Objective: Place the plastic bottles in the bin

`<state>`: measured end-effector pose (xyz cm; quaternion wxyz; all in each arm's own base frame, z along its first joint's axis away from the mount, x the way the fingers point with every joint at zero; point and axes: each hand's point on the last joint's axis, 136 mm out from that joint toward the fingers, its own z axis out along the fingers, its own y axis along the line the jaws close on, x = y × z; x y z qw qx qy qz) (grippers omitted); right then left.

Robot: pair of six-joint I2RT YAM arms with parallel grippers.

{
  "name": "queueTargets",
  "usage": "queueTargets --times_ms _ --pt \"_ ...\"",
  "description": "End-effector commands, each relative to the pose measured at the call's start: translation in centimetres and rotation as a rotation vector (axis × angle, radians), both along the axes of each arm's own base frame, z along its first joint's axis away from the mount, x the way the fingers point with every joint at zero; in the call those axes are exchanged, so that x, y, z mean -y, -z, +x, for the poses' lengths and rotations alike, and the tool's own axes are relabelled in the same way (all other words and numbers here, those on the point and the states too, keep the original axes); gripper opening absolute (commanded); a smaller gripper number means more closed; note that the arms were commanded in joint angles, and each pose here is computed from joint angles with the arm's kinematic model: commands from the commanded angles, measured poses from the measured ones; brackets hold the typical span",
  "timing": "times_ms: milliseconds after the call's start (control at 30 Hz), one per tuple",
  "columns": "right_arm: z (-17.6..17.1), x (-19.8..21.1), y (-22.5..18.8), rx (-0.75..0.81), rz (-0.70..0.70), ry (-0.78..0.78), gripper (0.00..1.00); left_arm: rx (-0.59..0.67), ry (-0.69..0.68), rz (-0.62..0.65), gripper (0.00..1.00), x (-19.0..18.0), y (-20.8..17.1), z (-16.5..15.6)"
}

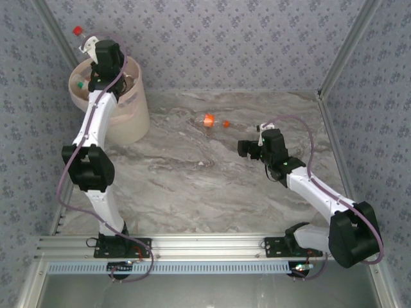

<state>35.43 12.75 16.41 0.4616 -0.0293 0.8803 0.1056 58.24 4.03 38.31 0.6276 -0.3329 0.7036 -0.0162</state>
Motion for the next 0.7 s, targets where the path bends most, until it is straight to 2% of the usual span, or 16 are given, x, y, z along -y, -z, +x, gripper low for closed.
queueTargets --times_ms 0,67,233,433,600,667 --pt "0.0 0.1 0.1 -0.003 -0.009 0.006 1.0 0.015 -0.041 -0.075 0.75 -0.8 -1.5 -1.1" --pt "-0.1 0.1 0.2 -0.005 -0.01 0.005 1.0 -0.008 -0.031 -0.099 0.84 -0.6 -1.4 -1.2" --pt "0.0 -0.1 0.3 -0.007 -0.007 -0.001 1.0 -0.028 -0.032 -0.116 0.95 -0.6 -1.9 -1.8" --pt "-0.1 -0.1 0.6 -0.013 -0.007 -0.004 1.0 -0.016 -0.018 -0.12 0.98 -0.4 -2.7 -2.2" --pt "-0.2 -0.2 0.8 -0.018 -0.004 -0.006 1.0 -0.011 0.132 -0.095 0.98 1.9 -2.8 -0.4" --pt "-0.2 -0.2 0.9 -0.02 -0.002 -0.007 1.0 -0.053 0.144 -0.095 0.98 2.1 -1.7 0.3"
